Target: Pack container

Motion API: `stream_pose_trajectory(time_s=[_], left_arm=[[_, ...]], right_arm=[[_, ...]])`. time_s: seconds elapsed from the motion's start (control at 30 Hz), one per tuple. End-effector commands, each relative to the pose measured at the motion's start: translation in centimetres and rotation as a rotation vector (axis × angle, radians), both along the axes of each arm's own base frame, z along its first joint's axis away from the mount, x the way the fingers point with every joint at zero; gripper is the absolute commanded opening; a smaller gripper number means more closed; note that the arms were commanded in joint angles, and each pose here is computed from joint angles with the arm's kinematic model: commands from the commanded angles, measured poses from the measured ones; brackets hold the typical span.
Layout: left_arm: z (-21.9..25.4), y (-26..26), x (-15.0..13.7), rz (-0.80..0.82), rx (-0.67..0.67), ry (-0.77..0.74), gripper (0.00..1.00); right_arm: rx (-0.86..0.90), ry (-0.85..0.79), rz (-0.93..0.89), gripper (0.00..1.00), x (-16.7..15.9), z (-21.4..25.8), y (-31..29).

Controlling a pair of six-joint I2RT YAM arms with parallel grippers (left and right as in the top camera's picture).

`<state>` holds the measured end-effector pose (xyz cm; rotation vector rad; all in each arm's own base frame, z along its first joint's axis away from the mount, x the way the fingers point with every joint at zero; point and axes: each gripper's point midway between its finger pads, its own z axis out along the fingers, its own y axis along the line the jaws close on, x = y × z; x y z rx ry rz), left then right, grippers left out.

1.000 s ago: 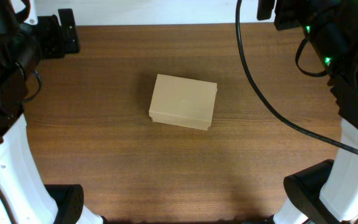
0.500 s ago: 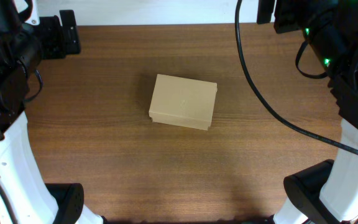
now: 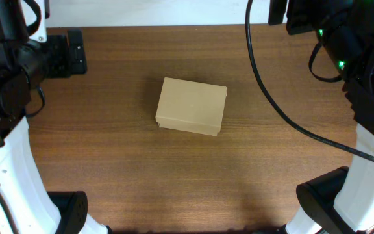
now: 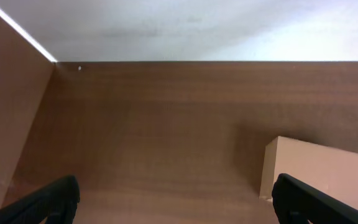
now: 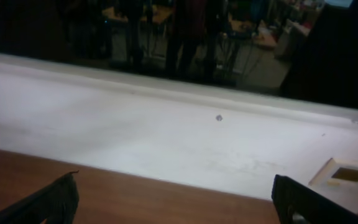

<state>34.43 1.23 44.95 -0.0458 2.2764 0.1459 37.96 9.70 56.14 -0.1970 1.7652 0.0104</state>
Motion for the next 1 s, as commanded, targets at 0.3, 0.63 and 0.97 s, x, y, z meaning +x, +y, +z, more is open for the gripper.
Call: stream_pose_trajectory(time_s=[0.3,0.63,0.97], left_arm=[[-0.3,0.4,0.1,0.011,0.013,0.012,1.00],[-0.3,0.4,0.1,0.011,0.013,0.012,1.00],[-0.3,0.4,0.1,0.012,0.013,0.012,1.00]], right_arm=[[-0.002,0.033,-0.030,0.99,-3.8,0.1,-2.1],[0.017,0.063,-0.026,0.99,-8.5,-3.5,-4.6],[0.011,0.097,-0.088,0.99,-13.1,-15.0,-7.4]])
